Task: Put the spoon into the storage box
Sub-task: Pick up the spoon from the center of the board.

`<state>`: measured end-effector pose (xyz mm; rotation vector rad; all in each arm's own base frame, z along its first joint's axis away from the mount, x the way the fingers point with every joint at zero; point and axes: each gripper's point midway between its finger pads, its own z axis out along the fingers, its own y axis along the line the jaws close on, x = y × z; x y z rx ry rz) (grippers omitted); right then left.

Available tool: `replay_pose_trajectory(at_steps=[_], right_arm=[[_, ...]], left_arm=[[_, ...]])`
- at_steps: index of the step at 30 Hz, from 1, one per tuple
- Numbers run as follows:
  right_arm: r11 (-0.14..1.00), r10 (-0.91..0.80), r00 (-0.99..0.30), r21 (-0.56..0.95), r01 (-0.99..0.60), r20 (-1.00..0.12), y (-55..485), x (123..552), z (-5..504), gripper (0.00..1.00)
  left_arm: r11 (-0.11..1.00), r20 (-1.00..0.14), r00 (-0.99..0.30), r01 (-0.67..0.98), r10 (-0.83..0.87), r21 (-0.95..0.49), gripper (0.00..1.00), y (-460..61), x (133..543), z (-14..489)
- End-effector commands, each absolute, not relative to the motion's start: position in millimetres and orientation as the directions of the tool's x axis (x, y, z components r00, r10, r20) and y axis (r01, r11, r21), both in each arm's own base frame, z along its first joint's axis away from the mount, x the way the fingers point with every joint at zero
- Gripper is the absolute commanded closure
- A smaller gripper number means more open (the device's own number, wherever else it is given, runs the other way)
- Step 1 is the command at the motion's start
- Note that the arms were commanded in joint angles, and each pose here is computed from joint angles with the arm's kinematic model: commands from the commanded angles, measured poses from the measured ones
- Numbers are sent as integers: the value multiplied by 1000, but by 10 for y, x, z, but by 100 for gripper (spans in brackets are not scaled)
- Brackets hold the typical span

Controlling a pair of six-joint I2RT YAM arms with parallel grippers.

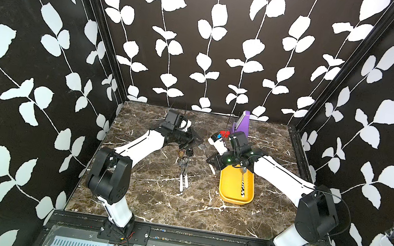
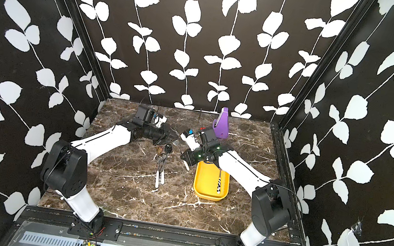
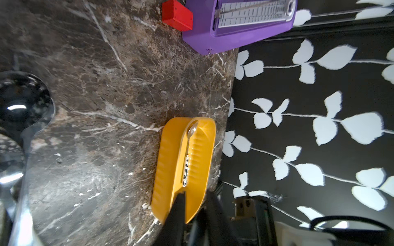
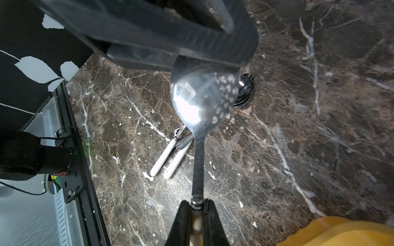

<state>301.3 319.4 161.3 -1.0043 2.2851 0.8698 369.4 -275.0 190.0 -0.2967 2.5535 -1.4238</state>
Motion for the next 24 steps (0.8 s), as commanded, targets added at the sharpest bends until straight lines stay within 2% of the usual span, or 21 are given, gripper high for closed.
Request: replay_pose_trajectory(at_steps=[1,3,7,11,14,16,18,21,24], right_arm=[[482,-446,-561,341,-807,-697,3334,3082,1749,100],[486,-446,-560,337,-806,-698,3336,3105,1739,100],[581,-436,-560,255,-773,-705,3233,3296,1700,57],[693,-418,-481,72,-718,-770,3052,3535,1789,35],[713,-462,-365,-94,-695,-808,3043,3562,1951,21],[697,-550,-287,-242,-675,-784,3108,3537,1955,17],[703,-578,-260,-310,-640,-774,3147,3544,1963,17],[743,-522,-277,-271,-612,-807,3174,3569,2008,19],[727,-523,-300,-235,-645,-798,3327,3542,1843,23]], left_arm=[[470,-104,-955,-41,-279,-882,89,-2772,3659,2119],[476,-105,-950,-50,-294,-878,98,-2752,3664,2118],[483,-78,-920,-128,-384,-866,100,-2669,3750,2093],[476,-38,-844,-264,-535,-839,100,-2509,3897,2037],[481,-49,-756,-363,-653,-798,100,-2290,3965,2083],[498,-70,-710,-417,-701,-761,100,-2151,3972,2136],[508,-75,-681,-463,-728,-726,100,-2062,3961,2194],[522,-73,-657,-521,-751,-676,100,-1969,3929,2223],[521,-69,-654,-531,-754,-668,100,-1965,3932,2226]])
